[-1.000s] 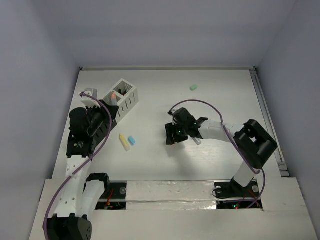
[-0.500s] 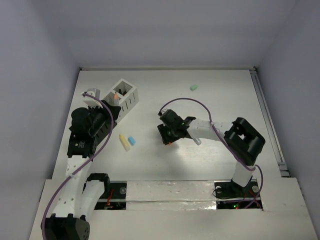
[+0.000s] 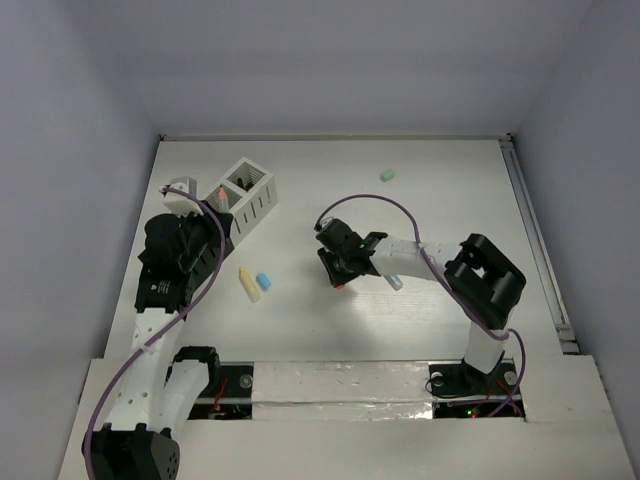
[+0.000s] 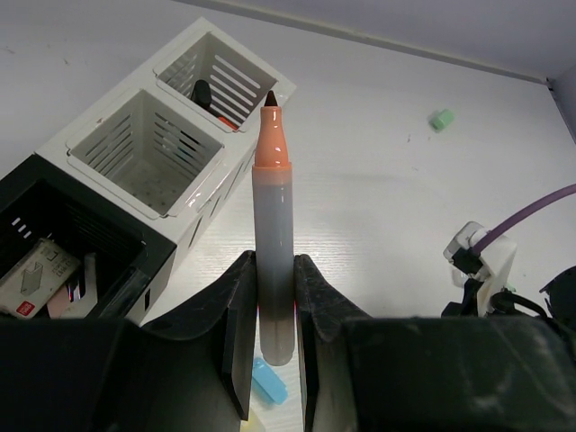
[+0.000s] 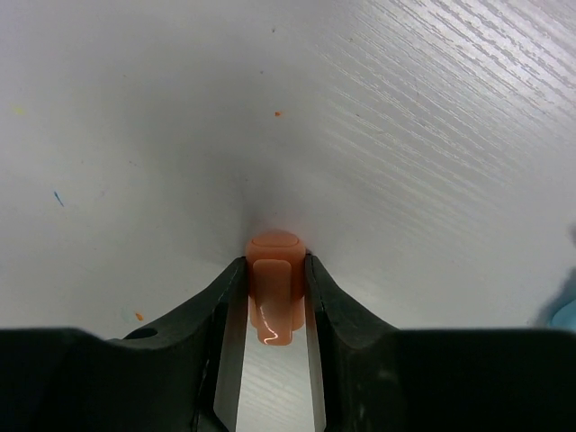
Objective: Sort the stationery into containers
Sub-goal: Close the pen cap on the pen.
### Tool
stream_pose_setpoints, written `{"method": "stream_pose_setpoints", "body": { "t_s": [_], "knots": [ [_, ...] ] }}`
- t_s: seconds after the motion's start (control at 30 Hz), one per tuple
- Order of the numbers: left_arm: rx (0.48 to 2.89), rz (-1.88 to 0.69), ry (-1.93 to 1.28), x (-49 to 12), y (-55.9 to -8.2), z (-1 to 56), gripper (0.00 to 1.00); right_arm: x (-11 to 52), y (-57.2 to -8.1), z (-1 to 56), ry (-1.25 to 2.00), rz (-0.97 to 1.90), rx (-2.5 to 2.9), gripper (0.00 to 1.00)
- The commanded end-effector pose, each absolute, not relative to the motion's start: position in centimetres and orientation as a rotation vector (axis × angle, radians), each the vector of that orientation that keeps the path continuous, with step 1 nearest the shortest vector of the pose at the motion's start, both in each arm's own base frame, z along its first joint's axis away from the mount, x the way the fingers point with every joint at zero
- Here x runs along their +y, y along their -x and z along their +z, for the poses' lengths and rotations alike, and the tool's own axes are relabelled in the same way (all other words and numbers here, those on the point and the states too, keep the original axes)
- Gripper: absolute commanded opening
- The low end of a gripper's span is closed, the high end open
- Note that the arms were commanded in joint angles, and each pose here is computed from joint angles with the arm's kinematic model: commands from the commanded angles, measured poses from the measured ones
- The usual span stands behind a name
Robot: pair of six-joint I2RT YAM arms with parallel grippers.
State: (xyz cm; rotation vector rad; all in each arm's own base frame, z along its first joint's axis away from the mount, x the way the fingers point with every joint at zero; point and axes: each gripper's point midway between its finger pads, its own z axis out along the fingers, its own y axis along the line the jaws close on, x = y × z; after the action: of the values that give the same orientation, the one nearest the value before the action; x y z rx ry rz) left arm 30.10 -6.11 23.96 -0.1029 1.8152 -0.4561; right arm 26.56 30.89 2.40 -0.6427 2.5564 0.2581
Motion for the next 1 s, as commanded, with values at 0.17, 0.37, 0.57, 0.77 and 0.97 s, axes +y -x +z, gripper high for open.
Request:
{"method": "stream_pose_setpoints", "body": {
  "t_s": [0.17,0.37,0.57,0.77,0.97],
  "knots": [
    [1.765,-0.466,0.067,-6.5,-30.7,25.8,0.0,31.2,-27.3,5.2,0.63,0.313,2.455,0.17],
    [1.772,-0.434,0.073,-6.0,-30.8,25.6,0.0,32.5,-27.8,11.4,0.562,0.488,2.27,0.16],
    [1.768,-0.446,0.065,-6.3,-31.0,25.8,0.0,32.9,-27.5,17.6,0.51,0.629,2.102,0.14],
    [1.747,-0.433,0.064,-6.1,-30.9,26.4,0.0,32.3,-27.5,21.8,0.468,0.672,1.987,0.14],
    [1.734,-0.424,0.09,-5.6,-31.0,26.9,0.0,32.0,-26.5,24.2,0.451,0.741,1.939,0.14]
  ]
}}
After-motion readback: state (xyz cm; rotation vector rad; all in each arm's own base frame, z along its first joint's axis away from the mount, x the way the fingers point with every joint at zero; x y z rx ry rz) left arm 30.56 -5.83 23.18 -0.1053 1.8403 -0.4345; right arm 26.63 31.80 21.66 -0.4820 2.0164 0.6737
